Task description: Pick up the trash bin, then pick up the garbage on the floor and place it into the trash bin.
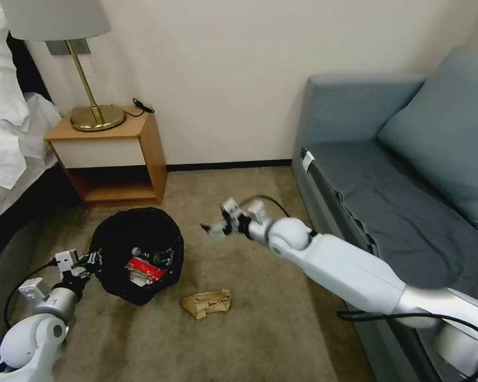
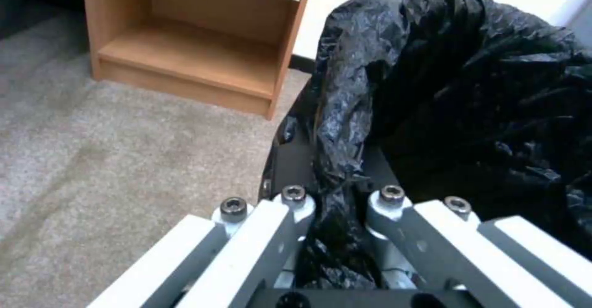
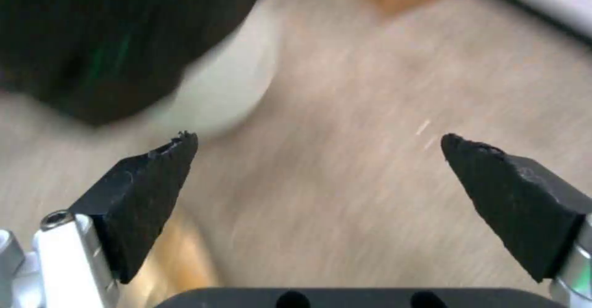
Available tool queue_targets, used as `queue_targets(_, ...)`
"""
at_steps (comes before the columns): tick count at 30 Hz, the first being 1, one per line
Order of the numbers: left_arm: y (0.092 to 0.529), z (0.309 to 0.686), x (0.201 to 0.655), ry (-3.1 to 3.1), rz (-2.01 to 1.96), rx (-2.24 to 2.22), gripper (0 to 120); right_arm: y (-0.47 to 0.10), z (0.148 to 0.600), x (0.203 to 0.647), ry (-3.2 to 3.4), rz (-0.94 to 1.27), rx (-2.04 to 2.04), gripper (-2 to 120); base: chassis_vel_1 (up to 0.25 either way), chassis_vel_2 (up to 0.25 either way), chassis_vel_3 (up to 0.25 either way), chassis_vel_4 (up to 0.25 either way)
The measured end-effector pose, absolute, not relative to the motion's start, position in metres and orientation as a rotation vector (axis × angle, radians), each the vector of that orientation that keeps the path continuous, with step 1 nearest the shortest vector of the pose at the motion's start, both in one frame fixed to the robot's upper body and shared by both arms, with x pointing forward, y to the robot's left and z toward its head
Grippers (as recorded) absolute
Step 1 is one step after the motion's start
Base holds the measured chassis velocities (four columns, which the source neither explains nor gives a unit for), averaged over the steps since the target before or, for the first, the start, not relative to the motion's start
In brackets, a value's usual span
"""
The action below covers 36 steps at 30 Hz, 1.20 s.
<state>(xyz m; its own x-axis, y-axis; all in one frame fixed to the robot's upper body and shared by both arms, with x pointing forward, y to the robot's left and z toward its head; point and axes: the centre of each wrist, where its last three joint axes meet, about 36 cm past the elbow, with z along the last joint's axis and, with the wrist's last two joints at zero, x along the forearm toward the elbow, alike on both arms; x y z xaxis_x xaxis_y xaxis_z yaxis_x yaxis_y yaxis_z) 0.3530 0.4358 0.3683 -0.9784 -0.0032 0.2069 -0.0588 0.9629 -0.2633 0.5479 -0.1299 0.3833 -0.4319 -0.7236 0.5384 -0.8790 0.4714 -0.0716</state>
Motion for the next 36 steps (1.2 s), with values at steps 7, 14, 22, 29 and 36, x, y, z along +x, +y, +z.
queue_targets(7, 0.433, 0.366, 0.351, -2.910, 0.399, 0.032, 4, -0.098, 0.356, 0.537, -1.997, 0.606, 1.464, 100, 0.000, 0.000, 0.000, 0.000)
queue_targets(14, 0.437, 0.366, 0.344, -2.911, 0.389, 0.039, 4, -0.056, 0.314, 0.534, -1.887, 0.659, 1.494, 100, 0.000, 0.000, 0.000, 0.000)
queue_targets(22, 0.440, 0.366, 0.341, -2.913, 0.392, 0.039, 4, -0.055, 0.266, 0.526, -1.843, 0.718, 1.446, 100, 0.000, 0.000, 0.000, 0.000)
queue_targets(29, 0.442, 0.365, 0.341, -2.912, 0.394, 0.047, 4, -0.059, 0.253, 0.523, -1.836, 0.723, 1.430, 100, 0.000, 0.000, 0.000, 0.000)
queue_targets(36, 0.442, 0.361, 0.344, -2.910, 0.404, 0.051, 4, -0.063, 0.236, 0.516, -1.836, 0.702, 1.479, 92, 0.000, 0.000, 0.000, 0.000)
